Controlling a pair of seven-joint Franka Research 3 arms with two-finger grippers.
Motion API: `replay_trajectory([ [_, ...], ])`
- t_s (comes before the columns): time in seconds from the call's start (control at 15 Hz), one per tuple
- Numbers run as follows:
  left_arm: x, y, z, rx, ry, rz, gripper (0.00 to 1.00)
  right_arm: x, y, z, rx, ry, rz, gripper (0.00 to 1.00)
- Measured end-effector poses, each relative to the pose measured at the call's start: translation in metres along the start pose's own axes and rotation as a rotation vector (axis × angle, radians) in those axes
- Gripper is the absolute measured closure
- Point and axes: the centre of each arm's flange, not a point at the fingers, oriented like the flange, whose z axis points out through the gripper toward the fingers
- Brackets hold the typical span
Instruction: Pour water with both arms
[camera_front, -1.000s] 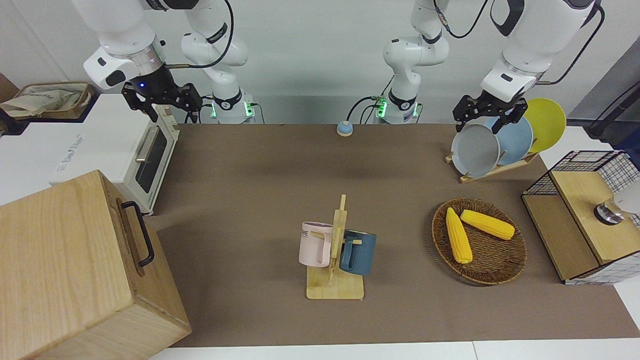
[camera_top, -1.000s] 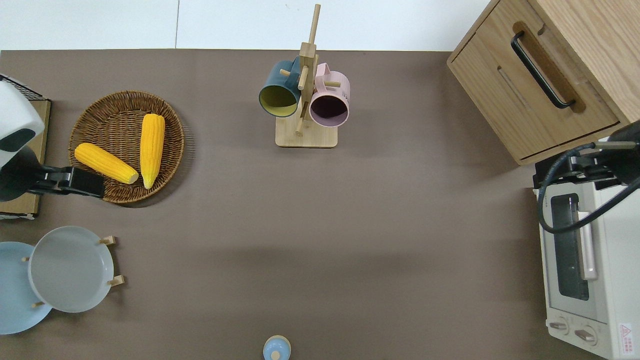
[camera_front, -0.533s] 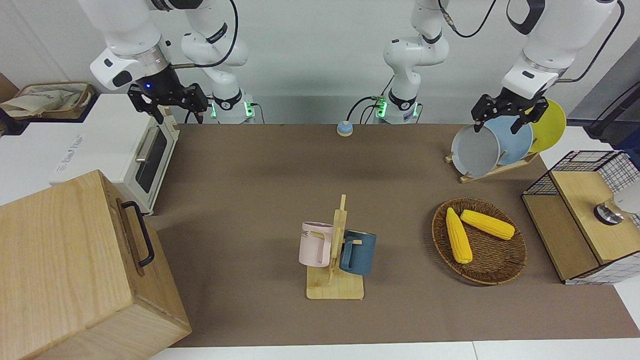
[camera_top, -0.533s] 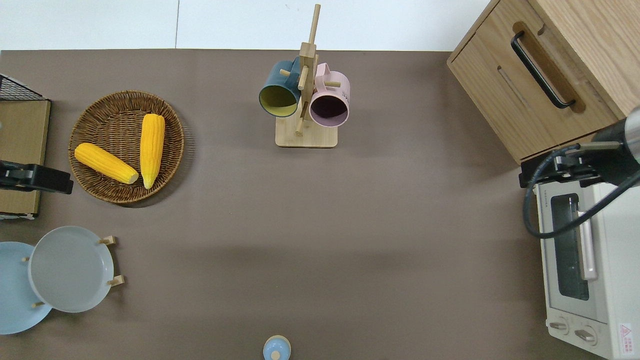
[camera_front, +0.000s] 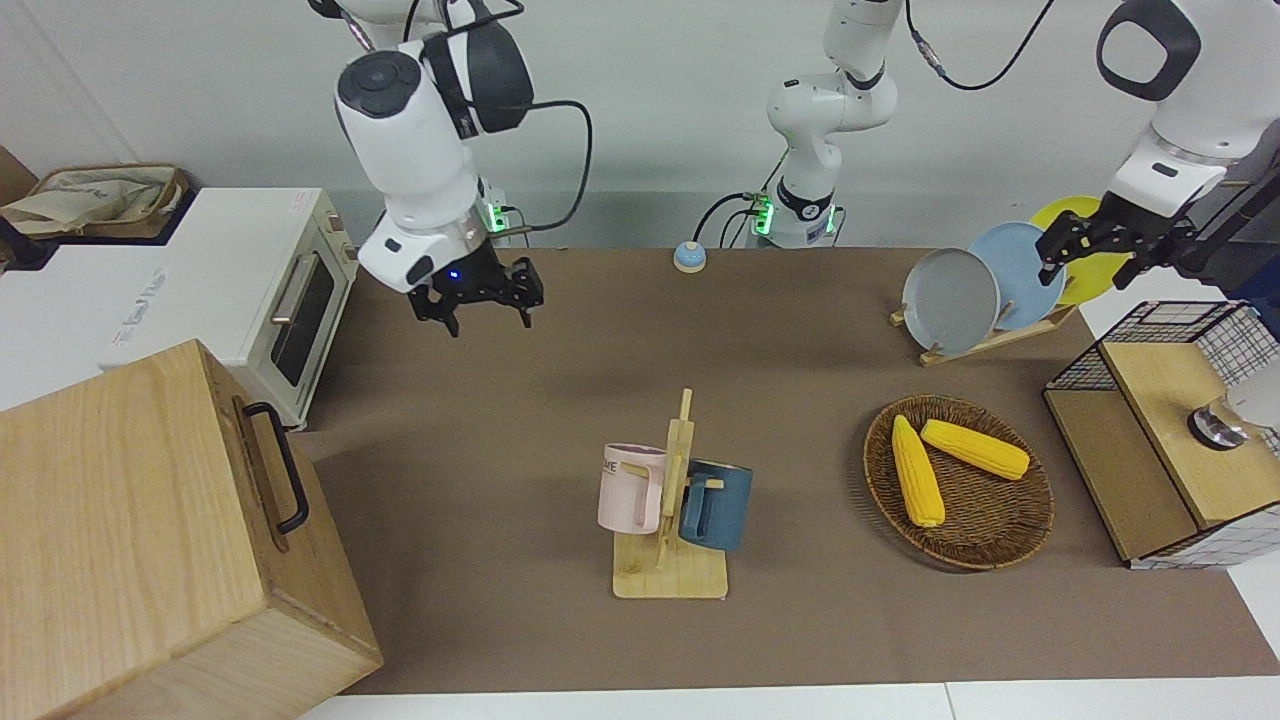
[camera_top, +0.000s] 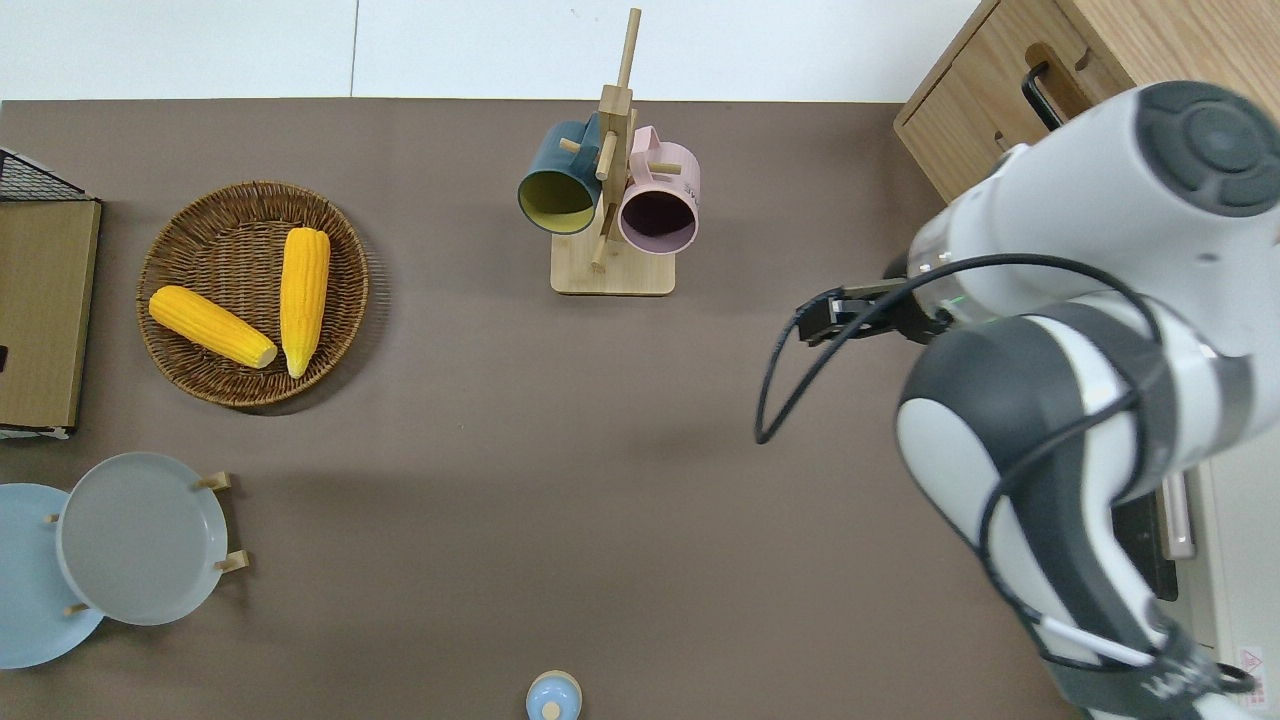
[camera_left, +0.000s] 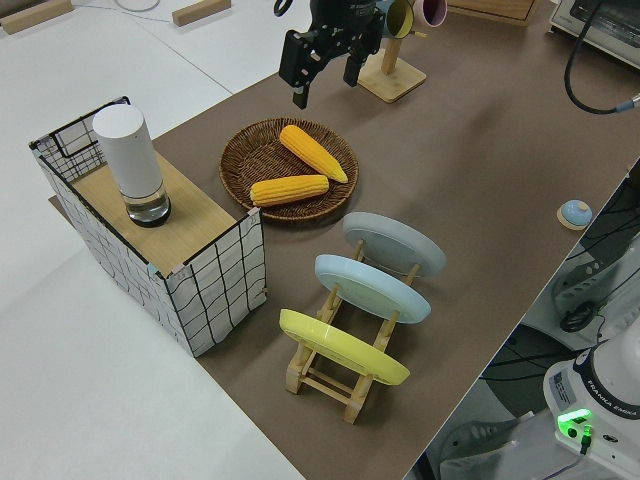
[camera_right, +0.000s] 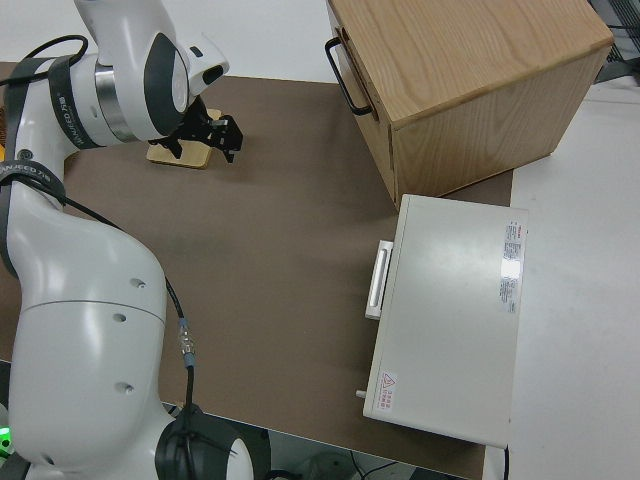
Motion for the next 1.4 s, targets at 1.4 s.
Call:
replay_trajectory([
  [1.4, -0.017, -0.206, 0.080, 0.044, 0.505, -0.048, 0.00, 0.066, -0.090, 0.094, -0.117, 0.467, -0.218, 0.25],
])
